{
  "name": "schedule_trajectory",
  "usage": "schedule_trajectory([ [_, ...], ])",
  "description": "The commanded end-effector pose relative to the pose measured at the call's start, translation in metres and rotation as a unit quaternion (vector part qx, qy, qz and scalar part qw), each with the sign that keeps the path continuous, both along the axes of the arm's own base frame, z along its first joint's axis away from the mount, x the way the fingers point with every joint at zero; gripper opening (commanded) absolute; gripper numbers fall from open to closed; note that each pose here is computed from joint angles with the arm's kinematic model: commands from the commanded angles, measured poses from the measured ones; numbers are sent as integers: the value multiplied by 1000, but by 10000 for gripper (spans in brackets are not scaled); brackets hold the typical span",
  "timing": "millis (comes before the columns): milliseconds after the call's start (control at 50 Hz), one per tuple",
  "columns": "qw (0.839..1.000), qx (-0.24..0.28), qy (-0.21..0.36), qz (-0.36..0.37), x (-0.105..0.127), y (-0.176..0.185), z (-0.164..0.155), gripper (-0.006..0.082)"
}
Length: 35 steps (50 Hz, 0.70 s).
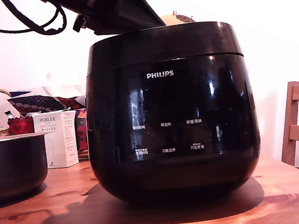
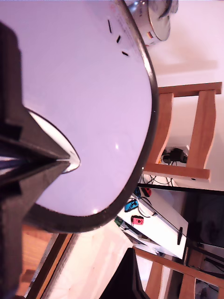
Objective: Open the rice cooker by pressing the large metal button on the top of its lid with medium force
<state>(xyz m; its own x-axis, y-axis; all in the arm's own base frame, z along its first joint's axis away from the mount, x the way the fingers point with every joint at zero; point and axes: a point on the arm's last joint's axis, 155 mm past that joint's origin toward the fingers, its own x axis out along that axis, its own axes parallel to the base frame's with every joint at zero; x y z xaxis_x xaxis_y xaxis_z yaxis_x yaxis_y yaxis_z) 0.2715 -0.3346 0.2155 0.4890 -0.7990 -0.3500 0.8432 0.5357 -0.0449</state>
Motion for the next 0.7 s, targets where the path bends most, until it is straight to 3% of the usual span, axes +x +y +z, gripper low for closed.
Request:
schedule_trajectory([
  [0, 997, 59, 49, 16, 0, 15, -54, -22],
  [680, 993, 90, 81, 3, -15, 18, -73, -22],
])
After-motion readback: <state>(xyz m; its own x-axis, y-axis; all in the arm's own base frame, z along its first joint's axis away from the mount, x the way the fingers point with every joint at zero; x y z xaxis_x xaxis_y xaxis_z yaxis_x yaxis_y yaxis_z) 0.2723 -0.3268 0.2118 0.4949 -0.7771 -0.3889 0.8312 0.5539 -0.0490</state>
